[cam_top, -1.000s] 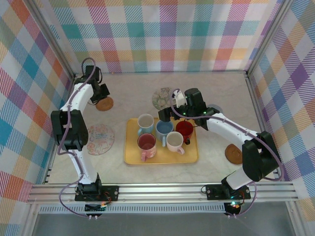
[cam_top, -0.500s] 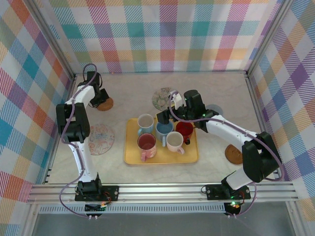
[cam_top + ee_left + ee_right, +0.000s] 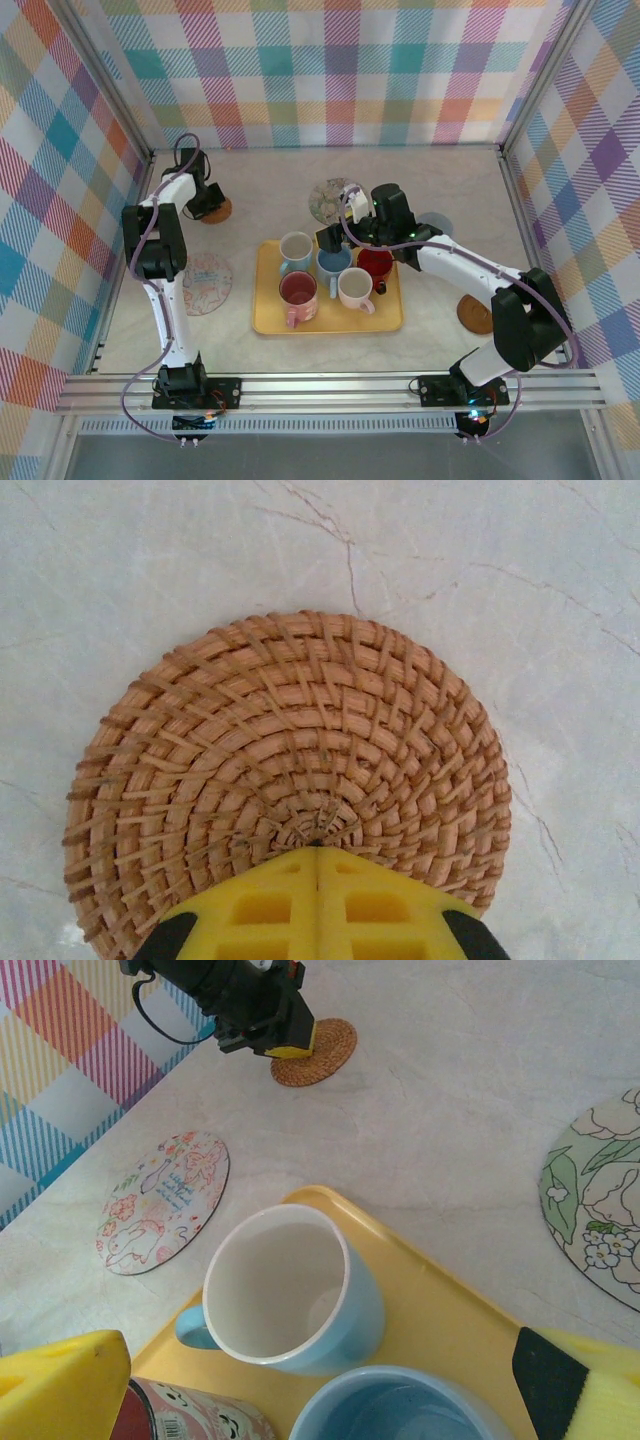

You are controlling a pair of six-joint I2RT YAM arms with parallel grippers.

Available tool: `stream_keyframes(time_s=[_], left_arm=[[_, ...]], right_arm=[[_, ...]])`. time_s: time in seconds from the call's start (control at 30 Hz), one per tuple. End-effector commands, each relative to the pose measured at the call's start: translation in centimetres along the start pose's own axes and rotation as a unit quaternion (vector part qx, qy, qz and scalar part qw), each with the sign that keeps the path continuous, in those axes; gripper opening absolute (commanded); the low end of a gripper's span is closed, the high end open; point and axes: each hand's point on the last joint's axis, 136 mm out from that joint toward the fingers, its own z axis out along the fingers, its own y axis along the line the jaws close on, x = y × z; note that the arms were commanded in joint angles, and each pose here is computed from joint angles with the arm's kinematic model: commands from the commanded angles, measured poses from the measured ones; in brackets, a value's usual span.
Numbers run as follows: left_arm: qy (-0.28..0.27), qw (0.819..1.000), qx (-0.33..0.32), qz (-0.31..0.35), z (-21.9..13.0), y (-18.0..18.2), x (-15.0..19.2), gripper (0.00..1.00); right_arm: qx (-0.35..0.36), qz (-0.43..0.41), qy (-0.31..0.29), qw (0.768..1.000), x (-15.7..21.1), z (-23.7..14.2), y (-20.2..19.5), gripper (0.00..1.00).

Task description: Place the cup by the coaster

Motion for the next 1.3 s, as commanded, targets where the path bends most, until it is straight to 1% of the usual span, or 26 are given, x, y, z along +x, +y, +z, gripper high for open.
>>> stream_keyframes(time_s=[0.0,0.2,0.33,0.5,0.83,1.07,1.27], left_arm=[[0.062,0.998,0.013,0.004,1.2,0.0,3.3,0.00],[0.085,0.995,0.032,0.037,1.2,-1.9,5.6,0.00],[0.102,0.991,0.060,0.057,0.9,-4.1,7.4,0.00],[0.112,0.988,0.072,0.084,0.4,-6.4,9.0,0.00],[0.127,0.977,0.099,0.140,-0.1,-10.9,11.0,0.00],[0.138,0.968,0.120,0.173,0.1,-13.7,12.1,0.00],[0.136,0.966,0.123,0.181,0.8,-15.1,11.8,0.00]], right_arm=[[-0.004,-0.018,-0.013,1.000,-0.7,-0.5,0.7,0.99],[0.002,-0.017,-0.009,1.000,-0.2,-0.5,0.4,0.99],[0.008,-0.014,-0.008,1.000,0.2,-0.6,0.1,0.99],[0.009,-0.011,-0.007,1.000,0.4,-0.5,0.0,0.99],[0.018,-0.015,-0.002,1.000,0.8,-0.3,-0.4,0.99],[0.024,-0.018,0.000,1.000,1.0,-0.3,-0.7,0.99],[0.034,-0.025,0.002,0.999,1.1,-0.3,-1.0,0.99]])
